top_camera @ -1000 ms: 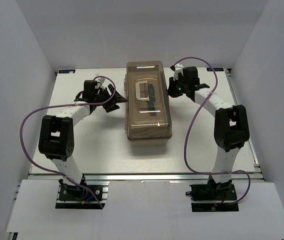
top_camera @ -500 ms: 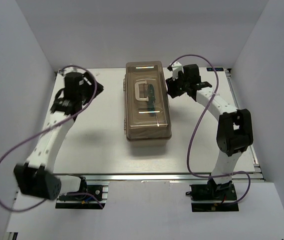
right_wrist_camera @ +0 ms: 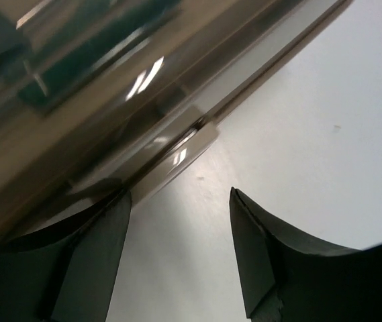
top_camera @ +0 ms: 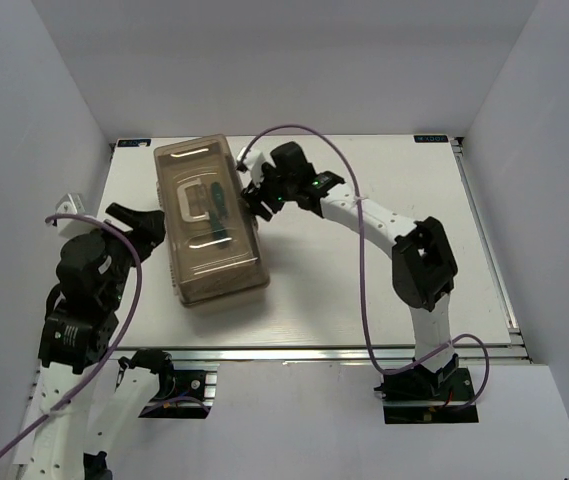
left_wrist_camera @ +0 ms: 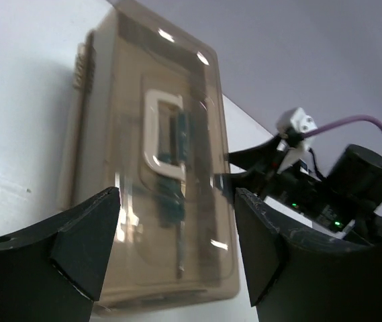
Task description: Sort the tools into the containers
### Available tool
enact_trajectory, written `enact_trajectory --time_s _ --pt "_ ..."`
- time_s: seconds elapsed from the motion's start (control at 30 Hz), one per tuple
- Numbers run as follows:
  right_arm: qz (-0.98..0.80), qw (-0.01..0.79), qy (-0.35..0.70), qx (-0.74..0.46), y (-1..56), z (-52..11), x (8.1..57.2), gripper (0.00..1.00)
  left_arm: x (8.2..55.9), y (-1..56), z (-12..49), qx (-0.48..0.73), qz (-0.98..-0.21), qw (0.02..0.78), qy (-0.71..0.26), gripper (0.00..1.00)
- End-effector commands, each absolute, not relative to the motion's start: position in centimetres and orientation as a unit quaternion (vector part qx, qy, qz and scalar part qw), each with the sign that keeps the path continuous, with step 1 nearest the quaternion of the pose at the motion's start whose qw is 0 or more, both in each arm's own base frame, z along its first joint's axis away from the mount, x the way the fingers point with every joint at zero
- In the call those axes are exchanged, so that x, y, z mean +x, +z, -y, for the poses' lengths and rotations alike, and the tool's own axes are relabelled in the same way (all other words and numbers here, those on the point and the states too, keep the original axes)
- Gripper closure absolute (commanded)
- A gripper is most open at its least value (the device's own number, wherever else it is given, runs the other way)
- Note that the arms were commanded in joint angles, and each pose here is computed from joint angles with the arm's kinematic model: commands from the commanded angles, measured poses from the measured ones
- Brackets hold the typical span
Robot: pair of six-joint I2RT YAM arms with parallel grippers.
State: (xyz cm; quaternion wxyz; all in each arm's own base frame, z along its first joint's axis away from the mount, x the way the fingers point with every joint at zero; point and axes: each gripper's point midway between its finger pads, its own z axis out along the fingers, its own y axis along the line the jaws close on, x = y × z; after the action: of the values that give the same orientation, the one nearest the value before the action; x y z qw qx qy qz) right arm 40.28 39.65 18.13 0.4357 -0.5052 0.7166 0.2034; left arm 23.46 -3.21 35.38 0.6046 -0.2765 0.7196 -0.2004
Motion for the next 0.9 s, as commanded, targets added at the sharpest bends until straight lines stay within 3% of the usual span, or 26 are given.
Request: enact_trajectory --time_s 0.0,0.17,0.37,0.47,0.6,0.87 --pt "-0.711 0.452 0.217 -0.493 19.4 -41.8 39.8 0.34 21.6 33.7 2.7 -0.29 -0.732 0.585 -0.192 0.21" --pt "-0.735 0.464 0.179 -0.461 19.7 -37.9 41.2 0.28 20.5 33.5 3.3 -0.28 -0.73 0.586 -0.214 0.21" --pt "-0.786 0.454 0.19 -0.374 21.7 -28.7 41.8 0.16 22.9 33.8 8.6 -0.174 -0.746 0.565 -0.306 0.2" --pt "-0.805 0.456 0.191 -0.328 23.4 -25.8 40.6 0.11 24.6 33.8 11.4 -0.122 -0.749 0.546 -0.355 0.13" --pt "-0.813 0.468 0.158 -0.308 25.0 -23.1 38.7 0.11 26.5 35.5 13.3 -0.079 -0.732 0.553 -0.389 0.02" --pt "-0.769 0.554 0.136 -0.29 30.3 -19.9 36.2 0.11 28.4 36.2 17.2 -0.016 -0.735 0.542 -0.408 0.02"
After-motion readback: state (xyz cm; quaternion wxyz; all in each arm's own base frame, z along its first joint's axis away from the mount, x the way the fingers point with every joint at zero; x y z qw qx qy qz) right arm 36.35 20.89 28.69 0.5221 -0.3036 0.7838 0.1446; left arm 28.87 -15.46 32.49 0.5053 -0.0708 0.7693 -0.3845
